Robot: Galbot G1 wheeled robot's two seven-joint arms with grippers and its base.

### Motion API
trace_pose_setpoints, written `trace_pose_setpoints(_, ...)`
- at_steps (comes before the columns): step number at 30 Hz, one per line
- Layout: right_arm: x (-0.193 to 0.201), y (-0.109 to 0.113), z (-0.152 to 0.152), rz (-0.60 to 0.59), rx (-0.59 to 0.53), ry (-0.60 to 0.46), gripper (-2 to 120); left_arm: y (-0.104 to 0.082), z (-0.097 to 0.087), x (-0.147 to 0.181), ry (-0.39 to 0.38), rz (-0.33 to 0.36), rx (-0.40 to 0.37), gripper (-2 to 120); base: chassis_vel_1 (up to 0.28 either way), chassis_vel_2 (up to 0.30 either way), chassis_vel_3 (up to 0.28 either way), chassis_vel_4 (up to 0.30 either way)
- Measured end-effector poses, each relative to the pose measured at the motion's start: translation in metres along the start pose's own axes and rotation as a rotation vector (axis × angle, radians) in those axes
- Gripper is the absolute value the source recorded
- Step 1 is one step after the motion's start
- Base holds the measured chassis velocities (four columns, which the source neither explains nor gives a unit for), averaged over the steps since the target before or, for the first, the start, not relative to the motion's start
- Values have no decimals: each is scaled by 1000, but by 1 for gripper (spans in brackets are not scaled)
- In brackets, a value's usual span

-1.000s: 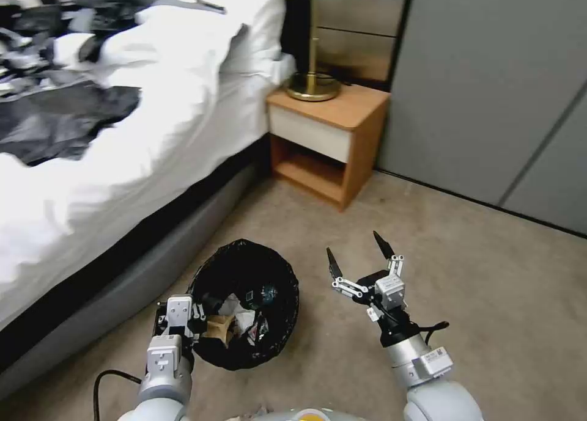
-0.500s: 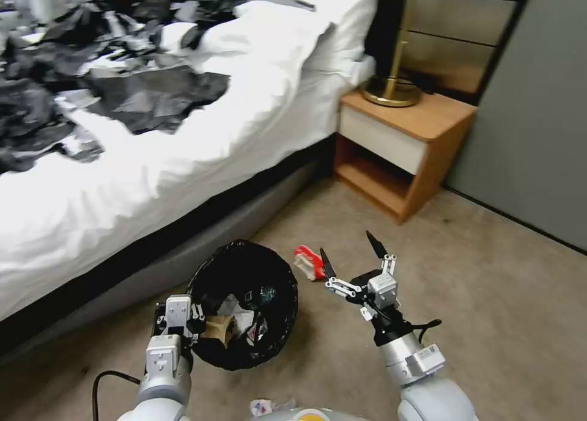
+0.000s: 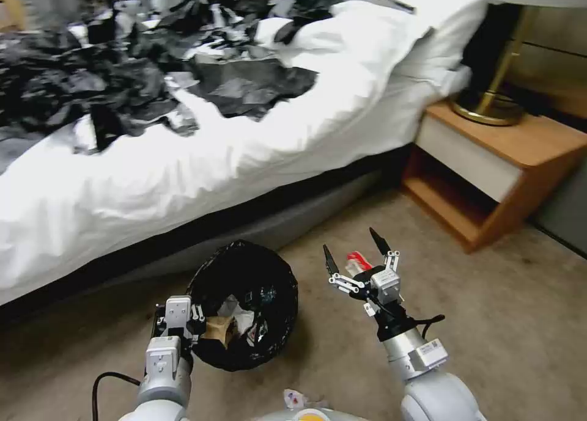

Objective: Pick up the trash bin, then pick up the garbage from the floor and place it into the trash bin.

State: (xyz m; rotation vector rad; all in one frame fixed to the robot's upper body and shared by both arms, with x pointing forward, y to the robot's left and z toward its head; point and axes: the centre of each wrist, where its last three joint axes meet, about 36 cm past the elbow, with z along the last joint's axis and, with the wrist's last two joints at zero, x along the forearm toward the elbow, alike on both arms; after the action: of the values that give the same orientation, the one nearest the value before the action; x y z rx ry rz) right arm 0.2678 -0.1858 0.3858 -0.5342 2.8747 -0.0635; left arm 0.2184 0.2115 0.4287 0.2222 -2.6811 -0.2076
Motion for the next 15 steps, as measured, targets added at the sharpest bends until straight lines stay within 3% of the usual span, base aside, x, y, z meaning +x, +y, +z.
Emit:
trace_pose_setpoints(9, -10, -20, 4, 9, 36, 5, 100, -2, 1, -1, 1, 4, -1, 1, 13, 13, 6, 11)
trace_pose_setpoints(11, -20, -45, 14, -13, 90, 39, 100, -2, 3, -1, 5, 4, -2, 1, 0, 0, 0, 0)
trace_pose_setpoints(13, -23, -50, 18, -9, 98, 54, 100, -2, 3, -1, 6, 5, -3, 1, 0, 0, 0, 0)
trace_pose_setpoints(15, -37, -64, 45, 35, 109, 146, 100, -3, 5, -1, 8, 5, -3, 1, 0, 0, 0, 0)
